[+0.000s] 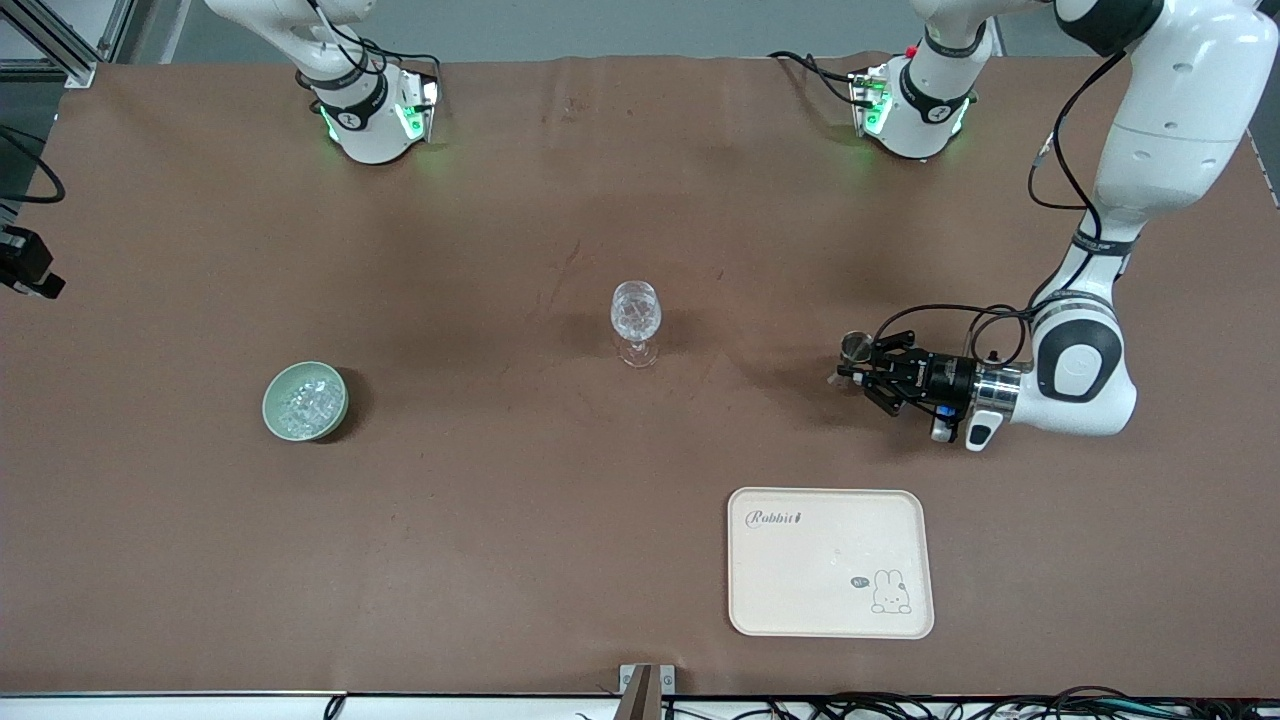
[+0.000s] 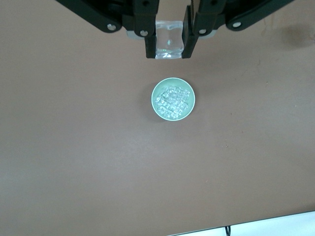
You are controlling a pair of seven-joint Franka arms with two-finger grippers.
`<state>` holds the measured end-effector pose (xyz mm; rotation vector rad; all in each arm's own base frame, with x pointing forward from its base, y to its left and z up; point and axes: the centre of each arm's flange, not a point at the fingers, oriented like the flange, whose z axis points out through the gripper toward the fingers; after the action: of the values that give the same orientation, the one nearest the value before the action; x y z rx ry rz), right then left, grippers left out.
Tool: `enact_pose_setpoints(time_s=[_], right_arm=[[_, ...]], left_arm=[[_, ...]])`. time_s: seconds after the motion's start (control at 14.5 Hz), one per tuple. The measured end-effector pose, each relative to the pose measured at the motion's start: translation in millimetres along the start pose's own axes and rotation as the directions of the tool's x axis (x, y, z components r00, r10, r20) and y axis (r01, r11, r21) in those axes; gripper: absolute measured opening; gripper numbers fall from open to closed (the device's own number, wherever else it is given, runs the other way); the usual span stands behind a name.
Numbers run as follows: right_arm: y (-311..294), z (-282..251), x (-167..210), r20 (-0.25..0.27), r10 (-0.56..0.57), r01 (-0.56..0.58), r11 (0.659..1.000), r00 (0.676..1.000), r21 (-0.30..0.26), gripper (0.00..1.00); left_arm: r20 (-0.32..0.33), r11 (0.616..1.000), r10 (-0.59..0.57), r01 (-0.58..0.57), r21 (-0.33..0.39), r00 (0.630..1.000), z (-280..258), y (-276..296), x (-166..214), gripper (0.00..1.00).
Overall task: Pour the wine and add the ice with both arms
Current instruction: 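Carry the silver jigger over the wine glass with the left gripper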
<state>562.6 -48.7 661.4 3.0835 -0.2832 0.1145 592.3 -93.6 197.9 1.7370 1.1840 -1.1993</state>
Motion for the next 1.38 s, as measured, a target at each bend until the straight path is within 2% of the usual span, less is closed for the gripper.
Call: enact_pose_setpoints(time_s=[0.28,0.62,1.1,1.38], right_arm=[[-1.8,1.5,-1.9,0.016,-0.004,0.004,1.0,1.0,-0.001,0.25],[-2.3,1.7,-2.2,0.019,-0.005,0.005,1.0,1.0,-0.001,0.25],[-3.1,2.0,-2.5,0.021,-0.007,0.007,1.0,1.0,-0.001,0.25],[-3.2,2.0,-2.5,0.021,-0.007,0.007,1.0,1.0,-0.001,0.25]], left_arm=[[-0.058,1.0,-0.025,0.024,-0.012,0.998,35.4,29.8,-64.4,0.21],[-0.097,0.996,-0.089,0.085,-0.039,0.991,73.7,47.8,-118.4,0.21],[-0.165,0.989,-0.147,0.14,-0.053,0.975,131.9,54.7,-172.1,0.21],[-0.214,0.99,-0.138,0.132,-0.041,0.967,155.4,50.9,-194.4,0.21]])
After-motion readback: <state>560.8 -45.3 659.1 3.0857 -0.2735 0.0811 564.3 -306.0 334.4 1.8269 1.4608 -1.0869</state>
